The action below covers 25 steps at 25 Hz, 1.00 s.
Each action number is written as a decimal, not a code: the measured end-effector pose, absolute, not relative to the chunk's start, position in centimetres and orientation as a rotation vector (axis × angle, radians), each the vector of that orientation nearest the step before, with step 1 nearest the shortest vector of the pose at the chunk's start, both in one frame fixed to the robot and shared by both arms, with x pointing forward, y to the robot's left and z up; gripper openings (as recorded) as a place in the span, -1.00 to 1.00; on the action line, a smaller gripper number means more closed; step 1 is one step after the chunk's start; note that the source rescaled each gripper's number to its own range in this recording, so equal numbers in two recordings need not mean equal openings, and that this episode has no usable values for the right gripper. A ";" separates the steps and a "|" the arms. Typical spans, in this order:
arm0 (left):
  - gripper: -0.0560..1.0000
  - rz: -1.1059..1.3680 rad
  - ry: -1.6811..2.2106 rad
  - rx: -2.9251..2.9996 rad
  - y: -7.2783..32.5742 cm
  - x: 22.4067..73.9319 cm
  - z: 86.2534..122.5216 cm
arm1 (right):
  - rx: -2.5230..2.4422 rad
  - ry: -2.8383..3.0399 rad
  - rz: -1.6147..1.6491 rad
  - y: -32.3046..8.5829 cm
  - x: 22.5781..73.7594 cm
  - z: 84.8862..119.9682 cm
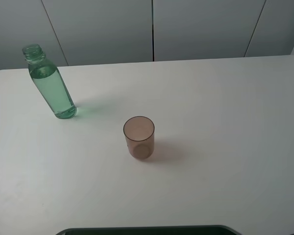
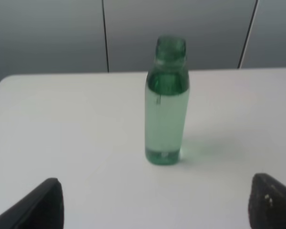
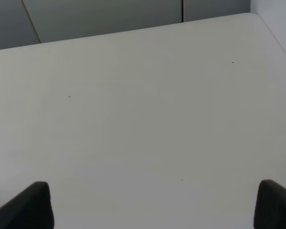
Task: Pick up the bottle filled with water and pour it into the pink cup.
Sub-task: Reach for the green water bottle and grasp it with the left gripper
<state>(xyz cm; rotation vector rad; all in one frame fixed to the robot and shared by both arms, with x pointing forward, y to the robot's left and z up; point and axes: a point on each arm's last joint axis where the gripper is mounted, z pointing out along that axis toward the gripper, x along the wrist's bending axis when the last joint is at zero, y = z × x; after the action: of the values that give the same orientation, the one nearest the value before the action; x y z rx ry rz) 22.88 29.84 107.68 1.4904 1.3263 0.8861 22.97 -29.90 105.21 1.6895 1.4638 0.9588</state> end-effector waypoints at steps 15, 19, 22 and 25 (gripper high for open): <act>0.97 1.088 1.116 1.267 29.0 31.8 111.7 | 1.690 1.464 0.959 -29.9 23.0 105.2; 0.97 1.148 1.048 1.175 28.8 33.9 109.7 | 1.690 1.464 0.959 -29.9 23.0 105.2; 0.97 1.166 1.035 1.146 28.8 35.1 107.2 | 1.690 1.464 0.959 -29.9 23.0 105.2; 0.97 1.182 1.025 1.128 28.8 35.8 105.0 | 1.690 1.464 0.959 -29.9 23.0 105.2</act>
<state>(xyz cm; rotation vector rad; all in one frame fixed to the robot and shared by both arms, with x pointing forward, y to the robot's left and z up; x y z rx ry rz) 35.80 28.77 104.99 1.1277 1.0253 1.1817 22.97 -29.90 105.21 1.6895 1.4638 0.9588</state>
